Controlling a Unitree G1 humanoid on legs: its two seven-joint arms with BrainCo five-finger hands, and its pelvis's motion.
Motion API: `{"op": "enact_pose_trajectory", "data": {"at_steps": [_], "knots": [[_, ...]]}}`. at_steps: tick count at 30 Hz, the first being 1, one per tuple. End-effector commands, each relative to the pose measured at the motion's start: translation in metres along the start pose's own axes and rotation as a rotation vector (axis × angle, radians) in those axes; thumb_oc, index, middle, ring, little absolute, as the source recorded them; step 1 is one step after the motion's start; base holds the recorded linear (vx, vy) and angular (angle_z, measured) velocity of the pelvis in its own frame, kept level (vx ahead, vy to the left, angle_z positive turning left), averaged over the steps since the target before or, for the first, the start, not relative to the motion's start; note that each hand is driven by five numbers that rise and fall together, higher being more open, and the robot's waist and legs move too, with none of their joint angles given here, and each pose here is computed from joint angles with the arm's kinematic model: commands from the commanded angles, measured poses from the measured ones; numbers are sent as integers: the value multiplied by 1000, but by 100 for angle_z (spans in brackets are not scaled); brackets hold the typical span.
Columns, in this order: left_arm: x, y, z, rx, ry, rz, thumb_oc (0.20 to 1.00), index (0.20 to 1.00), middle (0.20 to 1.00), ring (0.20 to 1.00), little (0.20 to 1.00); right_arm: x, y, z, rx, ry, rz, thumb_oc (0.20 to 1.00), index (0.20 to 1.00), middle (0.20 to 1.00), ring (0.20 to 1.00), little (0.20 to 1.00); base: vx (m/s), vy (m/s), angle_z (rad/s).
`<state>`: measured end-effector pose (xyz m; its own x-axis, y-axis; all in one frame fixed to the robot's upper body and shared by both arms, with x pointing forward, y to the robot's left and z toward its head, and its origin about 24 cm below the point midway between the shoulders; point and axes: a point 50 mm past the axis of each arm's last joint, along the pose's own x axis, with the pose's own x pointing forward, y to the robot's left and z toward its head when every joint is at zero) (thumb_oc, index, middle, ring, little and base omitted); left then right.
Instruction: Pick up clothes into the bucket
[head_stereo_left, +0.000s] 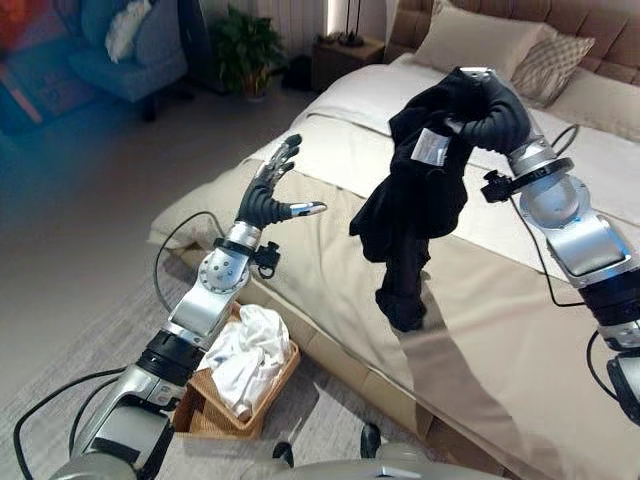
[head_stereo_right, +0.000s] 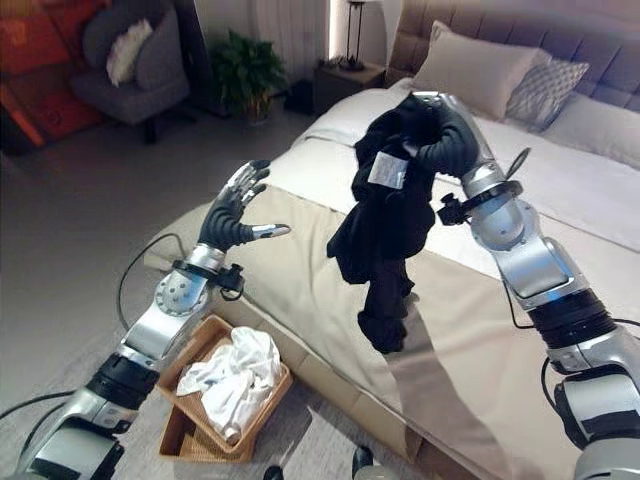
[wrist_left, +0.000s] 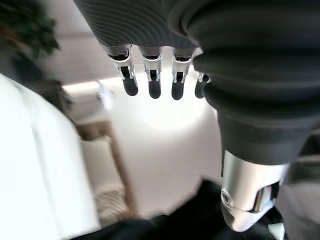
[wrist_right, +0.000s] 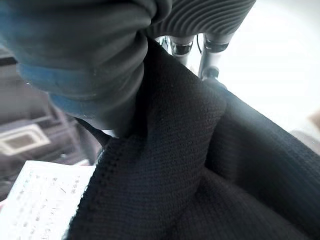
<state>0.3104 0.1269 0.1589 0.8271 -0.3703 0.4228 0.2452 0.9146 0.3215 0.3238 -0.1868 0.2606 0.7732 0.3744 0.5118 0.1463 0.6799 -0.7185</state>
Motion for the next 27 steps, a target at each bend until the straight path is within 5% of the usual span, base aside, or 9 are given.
{"op": "enact_pose_trajectory", "data": {"at_steps": [1, 9, 26, 27], "knots": [[12, -13, 6, 11, -31, -110, 1000, 1000, 1000, 1000, 1000, 15, -1, 43, 106, -203, 4, 200, 200, 200, 200, 200, -13, -10, -8], [25, -54, 15, -54, -35, -397, 1000, 1000, 1000, 1000, 1000, 25, 17, 88, 219, -391, 105, 200, 200, 200, 200, 200, -7, -3, -2], [28, -92, 5, -60, 65, -641, 1000, 1000, 1000, 1000, 1000, 34, 31, 148, 328, -621, 222, 200, 200, 200, 200, 200, -10, -3, -4], [30, -92, 6, -47, 54, -629, 592, 592, 592, 592, 592, 34, 31, 149, 328, -627, 218, 200, 200, 200, 200, 200, -16, 6, -5]]}}
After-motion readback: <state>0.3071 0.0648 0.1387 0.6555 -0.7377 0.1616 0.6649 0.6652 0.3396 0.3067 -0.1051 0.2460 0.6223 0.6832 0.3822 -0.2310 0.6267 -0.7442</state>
